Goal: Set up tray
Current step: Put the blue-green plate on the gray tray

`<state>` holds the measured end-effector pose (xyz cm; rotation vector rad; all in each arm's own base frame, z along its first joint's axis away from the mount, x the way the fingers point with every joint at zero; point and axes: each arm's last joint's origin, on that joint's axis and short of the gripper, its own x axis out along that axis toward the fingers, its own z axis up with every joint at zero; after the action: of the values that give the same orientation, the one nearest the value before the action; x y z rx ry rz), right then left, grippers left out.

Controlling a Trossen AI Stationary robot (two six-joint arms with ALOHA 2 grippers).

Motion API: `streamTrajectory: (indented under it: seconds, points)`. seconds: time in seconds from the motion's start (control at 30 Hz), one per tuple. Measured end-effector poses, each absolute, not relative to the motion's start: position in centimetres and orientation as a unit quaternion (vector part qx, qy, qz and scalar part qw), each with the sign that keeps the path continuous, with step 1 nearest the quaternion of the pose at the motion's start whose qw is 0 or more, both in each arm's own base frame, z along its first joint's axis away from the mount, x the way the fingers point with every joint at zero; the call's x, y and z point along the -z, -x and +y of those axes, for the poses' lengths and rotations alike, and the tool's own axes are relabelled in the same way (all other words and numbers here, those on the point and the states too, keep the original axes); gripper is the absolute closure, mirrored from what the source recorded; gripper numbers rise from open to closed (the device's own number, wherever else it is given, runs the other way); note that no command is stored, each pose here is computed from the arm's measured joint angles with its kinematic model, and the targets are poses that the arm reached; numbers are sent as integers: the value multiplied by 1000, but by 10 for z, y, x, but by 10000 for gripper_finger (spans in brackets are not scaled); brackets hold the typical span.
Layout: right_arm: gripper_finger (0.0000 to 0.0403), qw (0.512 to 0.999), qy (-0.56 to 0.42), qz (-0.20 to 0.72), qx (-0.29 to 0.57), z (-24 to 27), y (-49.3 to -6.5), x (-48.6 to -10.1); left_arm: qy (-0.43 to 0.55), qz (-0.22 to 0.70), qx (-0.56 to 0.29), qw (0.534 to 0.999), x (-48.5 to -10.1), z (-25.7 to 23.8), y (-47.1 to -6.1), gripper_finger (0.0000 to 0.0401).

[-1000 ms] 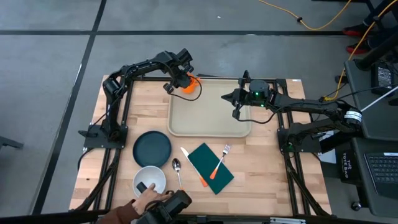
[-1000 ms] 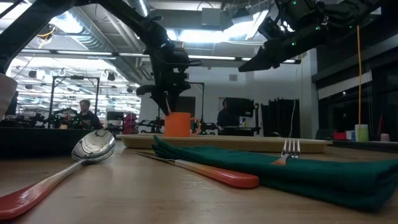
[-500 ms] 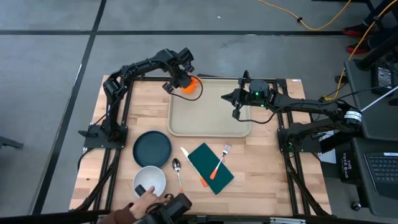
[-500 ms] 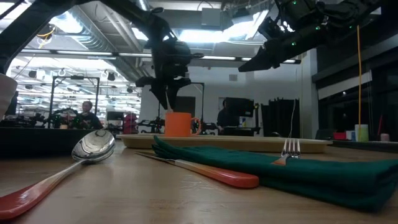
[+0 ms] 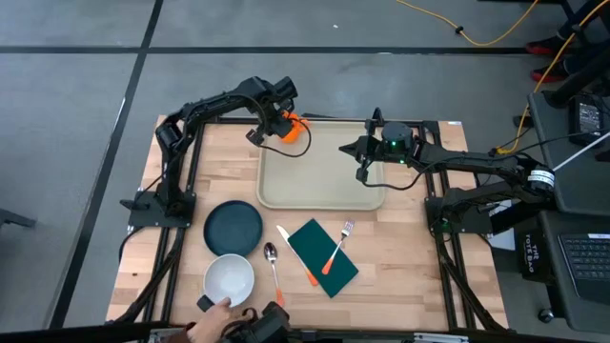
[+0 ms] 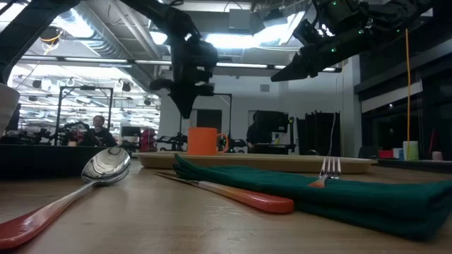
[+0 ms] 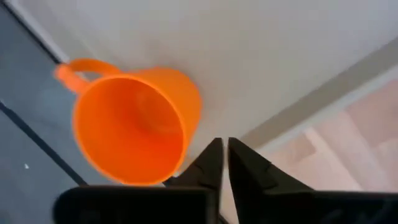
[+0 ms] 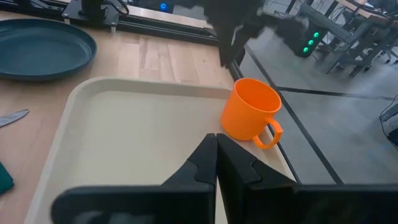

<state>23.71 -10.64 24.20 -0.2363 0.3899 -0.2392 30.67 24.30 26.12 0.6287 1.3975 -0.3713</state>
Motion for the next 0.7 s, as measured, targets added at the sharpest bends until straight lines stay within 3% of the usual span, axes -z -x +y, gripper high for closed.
streamTrajectory:
  seconds: [0.4, 0.6, 0.7]
  points:
    - [392, 967, 120, 193, 118, -106, -237, -242, -209, 551, 94, 803, -309, 221, -297, 400]
    - [392, 965, 121, 194, 124, -107, -237, -242, -189, 503, 90, 839, -302, 210, -306, 400]
    - [392, 961, 124, 199, 147, -108, -237, -242, -189, 525, 46, 829, -290, 200, -314, 400]
